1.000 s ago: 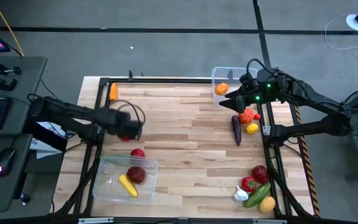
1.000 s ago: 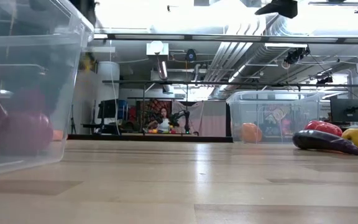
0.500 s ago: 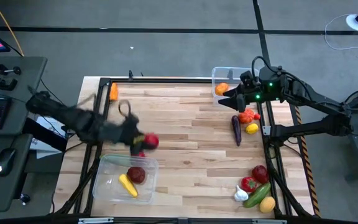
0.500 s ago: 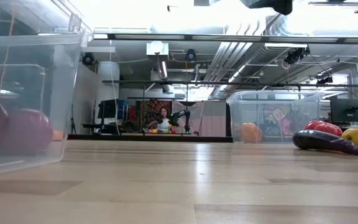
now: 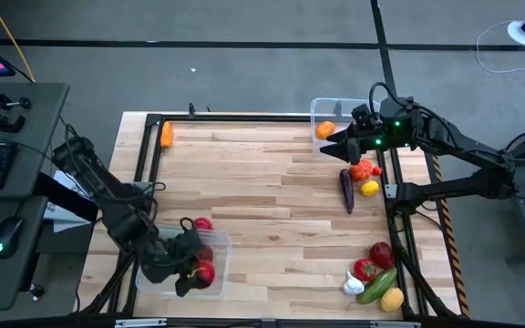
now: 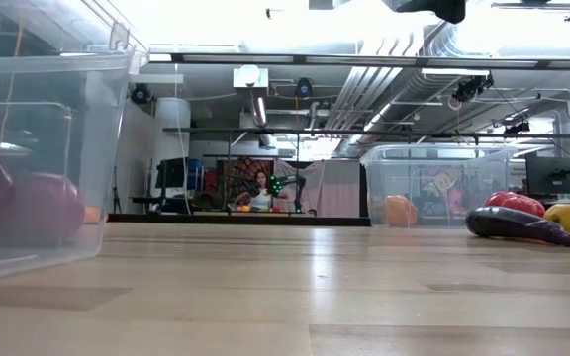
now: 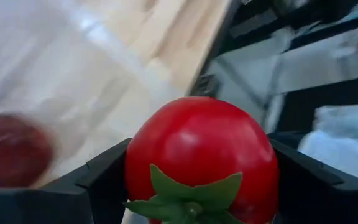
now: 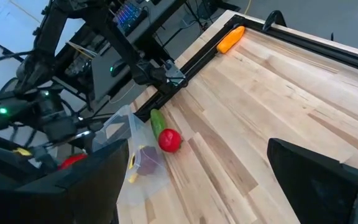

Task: Sort produce into baskets
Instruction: Put the left red tomato into the bottom transparent bin, then put the purple eggplant into the top transparent bin, then put the top yellow lemon into the bottom transparent bin

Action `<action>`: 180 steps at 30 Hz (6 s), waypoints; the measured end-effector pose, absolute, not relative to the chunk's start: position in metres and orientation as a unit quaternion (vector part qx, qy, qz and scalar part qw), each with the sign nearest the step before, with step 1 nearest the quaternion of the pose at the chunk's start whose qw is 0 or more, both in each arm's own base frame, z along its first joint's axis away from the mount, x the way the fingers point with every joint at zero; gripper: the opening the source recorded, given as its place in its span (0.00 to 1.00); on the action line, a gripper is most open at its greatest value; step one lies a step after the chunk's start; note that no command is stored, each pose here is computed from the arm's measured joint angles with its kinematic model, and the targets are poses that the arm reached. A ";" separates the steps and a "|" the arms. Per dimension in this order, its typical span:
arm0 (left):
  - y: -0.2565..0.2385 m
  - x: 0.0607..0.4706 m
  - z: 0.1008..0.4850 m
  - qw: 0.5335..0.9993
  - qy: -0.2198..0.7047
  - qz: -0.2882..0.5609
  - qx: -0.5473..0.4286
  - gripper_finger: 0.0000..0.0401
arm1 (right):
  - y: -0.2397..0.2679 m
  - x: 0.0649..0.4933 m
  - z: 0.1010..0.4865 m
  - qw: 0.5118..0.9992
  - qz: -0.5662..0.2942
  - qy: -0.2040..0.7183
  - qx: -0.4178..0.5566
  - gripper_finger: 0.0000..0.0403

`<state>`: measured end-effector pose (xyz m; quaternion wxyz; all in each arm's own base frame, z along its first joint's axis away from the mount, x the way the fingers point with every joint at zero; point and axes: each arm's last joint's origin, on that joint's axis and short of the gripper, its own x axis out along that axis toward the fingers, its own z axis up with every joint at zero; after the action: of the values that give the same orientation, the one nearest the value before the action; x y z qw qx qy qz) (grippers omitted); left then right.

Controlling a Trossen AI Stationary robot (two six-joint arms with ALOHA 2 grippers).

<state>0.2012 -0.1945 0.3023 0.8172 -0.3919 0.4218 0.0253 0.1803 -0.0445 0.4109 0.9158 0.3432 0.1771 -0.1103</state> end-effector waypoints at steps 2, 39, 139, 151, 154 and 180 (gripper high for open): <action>-0.189 0.201 0.298 0.813 0.441 0.042 -0.379 0.75 | -0.045 0.180 0.411 0.915 -0.110 0.177 0.344 0.94; -0.159 0.197 0.315 0.819 0.492 -0.079 -0.284 0.99 | -0.044 0.193 0.394 0.877 -0.134 0.239 0.393 0.94; 0.115 0.191 0.366 0.908 0.204 0.311 -0.193 0.99 | -0.127 0.172 0.350 0.696 -0.423 0.553 0.177 0.79; 0.116 0.191 0.366 0.905 0.201 0.318 -0.197 0.99 | -0.032 0.137 0.293 0.661 -0.370 0.568 0.321 0.79; 0.116 0.191 0.366 0.905 0.200 0.319 -0.199 0.99 | -0.026 0.139 0.262 0.632 -0.348 0.624 0.300 0.79; 0.116 0.191 0.366 0.901 0.194 0.324 -0.214 0.99 | -0.048 0.183 0.144 0.449 -0.213 0.866 0.048 0.79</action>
<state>0.1907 0.1158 0.3664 0.9008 -0.2144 0.1942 0.3238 0.1831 -0.0475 0.1438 0.4490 0.0478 0.8664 -0.2131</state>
